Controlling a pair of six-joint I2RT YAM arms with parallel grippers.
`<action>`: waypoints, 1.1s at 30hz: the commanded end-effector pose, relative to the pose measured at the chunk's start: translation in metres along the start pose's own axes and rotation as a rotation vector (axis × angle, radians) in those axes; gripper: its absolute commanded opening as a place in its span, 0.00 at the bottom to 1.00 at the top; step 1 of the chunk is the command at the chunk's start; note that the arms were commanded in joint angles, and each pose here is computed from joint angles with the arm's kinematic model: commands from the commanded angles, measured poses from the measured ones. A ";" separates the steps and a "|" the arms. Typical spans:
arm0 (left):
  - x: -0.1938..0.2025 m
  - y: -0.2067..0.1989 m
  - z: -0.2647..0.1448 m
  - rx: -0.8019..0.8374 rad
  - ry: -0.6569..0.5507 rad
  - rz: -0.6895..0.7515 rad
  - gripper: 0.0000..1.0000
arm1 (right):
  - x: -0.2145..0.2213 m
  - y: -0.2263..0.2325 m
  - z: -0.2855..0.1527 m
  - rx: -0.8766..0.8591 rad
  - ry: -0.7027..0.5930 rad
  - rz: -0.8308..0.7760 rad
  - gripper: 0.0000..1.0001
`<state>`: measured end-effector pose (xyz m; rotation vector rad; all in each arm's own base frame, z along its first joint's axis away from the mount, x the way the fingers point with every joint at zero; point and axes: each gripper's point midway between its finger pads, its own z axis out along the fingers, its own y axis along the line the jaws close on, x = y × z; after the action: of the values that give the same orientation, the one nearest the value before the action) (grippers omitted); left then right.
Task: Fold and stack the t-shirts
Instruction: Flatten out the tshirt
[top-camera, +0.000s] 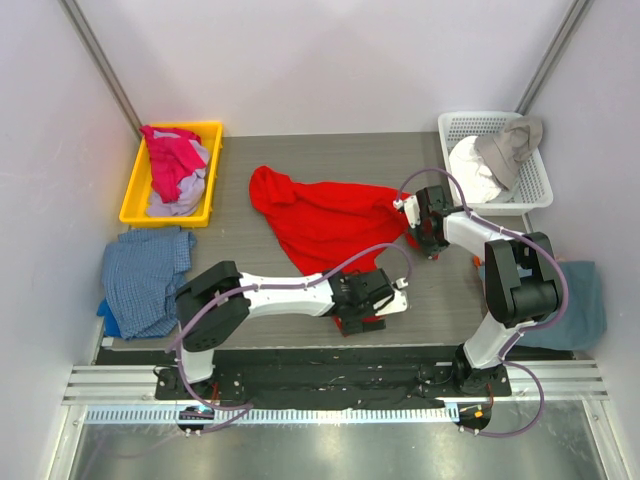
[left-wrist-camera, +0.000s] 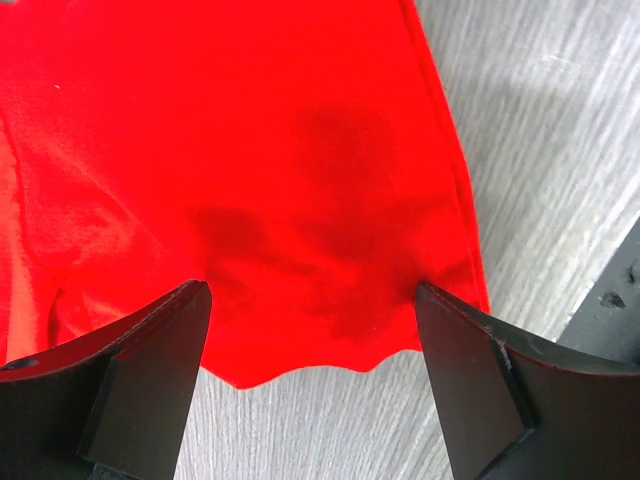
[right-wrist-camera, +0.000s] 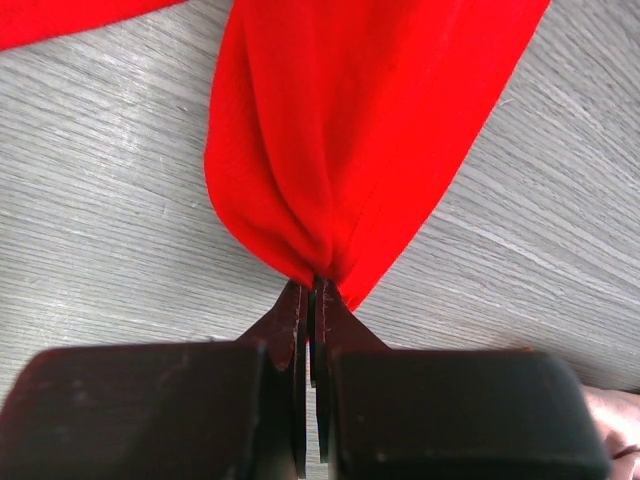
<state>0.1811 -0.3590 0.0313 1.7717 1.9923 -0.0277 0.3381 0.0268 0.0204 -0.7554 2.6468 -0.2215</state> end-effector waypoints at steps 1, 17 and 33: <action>-0.010 0.000 -0.021 -0.006 -0.052 -0.006 0.88 | 0.002 0.000 0.003 0.002 -0.004 0.014 0.01; 0.000 -0.030 -0.034 0.141 -0.065 0.022 0.88 | 0.004 0.000 0.005 0.006 0.004 0.016 0.01; 0.010 -0.043 -0.012 0.192 -0.032 0.060 0.88 | 0.004 0.002 0.002 0.000 -0.007 0.019 0.01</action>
<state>0.1385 -0.3489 0.0336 1.9053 1.9943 -0.2201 0.3380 0.0264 0.0198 -0.7535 2.6458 -0.2237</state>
